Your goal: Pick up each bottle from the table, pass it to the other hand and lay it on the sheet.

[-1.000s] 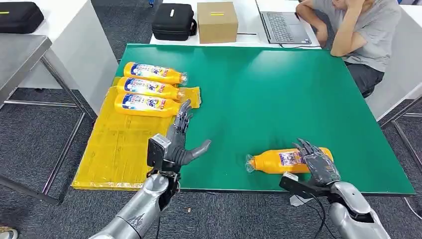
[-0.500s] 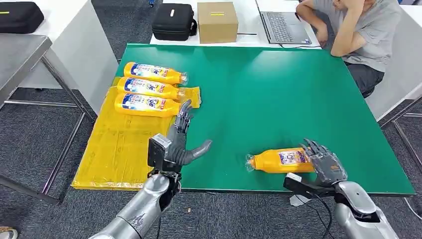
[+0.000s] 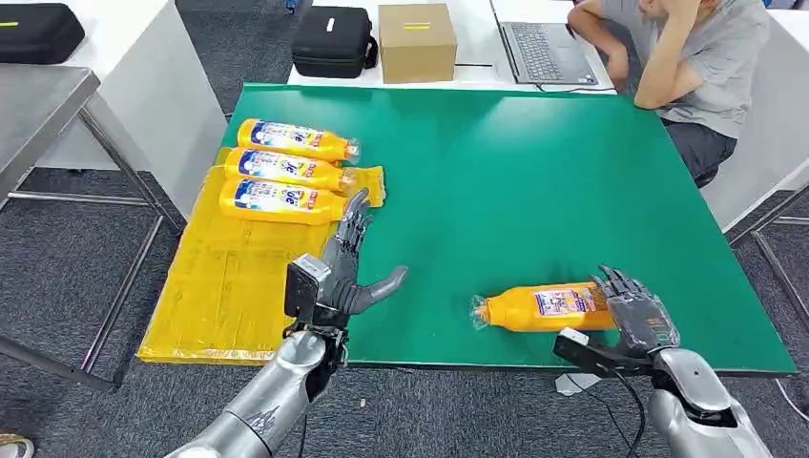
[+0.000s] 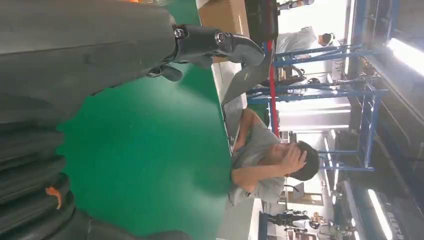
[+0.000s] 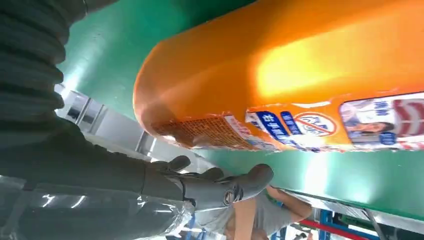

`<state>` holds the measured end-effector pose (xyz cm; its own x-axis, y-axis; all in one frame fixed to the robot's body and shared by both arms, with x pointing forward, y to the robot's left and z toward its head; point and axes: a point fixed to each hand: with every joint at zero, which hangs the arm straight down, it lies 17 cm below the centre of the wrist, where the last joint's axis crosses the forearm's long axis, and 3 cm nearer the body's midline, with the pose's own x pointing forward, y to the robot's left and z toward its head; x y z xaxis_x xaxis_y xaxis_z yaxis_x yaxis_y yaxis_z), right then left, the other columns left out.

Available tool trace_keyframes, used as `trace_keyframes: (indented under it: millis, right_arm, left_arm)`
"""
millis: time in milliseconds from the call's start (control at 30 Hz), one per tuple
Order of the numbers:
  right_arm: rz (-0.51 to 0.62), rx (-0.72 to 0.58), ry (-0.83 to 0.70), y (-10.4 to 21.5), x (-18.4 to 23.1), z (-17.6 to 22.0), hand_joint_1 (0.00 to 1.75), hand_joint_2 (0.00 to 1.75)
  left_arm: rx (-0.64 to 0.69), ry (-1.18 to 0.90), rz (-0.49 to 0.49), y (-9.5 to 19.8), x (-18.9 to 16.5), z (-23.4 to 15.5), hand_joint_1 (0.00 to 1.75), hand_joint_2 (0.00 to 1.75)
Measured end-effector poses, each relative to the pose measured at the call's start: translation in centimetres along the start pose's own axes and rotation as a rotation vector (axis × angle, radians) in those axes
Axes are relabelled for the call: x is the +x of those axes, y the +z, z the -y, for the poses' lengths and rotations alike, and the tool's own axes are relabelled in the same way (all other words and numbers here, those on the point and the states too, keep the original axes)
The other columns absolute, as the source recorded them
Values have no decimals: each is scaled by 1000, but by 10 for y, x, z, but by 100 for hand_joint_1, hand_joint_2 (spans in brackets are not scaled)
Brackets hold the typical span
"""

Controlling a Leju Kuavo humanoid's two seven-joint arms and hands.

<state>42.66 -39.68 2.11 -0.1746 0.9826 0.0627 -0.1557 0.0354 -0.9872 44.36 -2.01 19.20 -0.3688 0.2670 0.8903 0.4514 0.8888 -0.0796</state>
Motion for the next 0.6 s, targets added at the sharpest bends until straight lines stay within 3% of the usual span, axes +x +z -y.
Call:
trace_keyframes:
  millis: [367, 400, 433, 600]
  right_arm:
    - [3, 13, -29, -7, -10, -2, 0, 175]
    - [8, 16, -36, -9, -11, -3, 138, 175]
    - [14, 26, -50, -10, -11, -5, 169, 175]
    - [79, 94, -94, -11, -8, -24, 175, 175]
  left_arm:
    - [16, -5, -1, 0, 0, -3, 0, 175]
    - [16, -5, -2, 0, -1, -3, 0, 175]
    - [15, -4, -3, 0, -1, -3, 0, 175]
    - [8, -3, -11, 1, -4, -2, 0, 175]
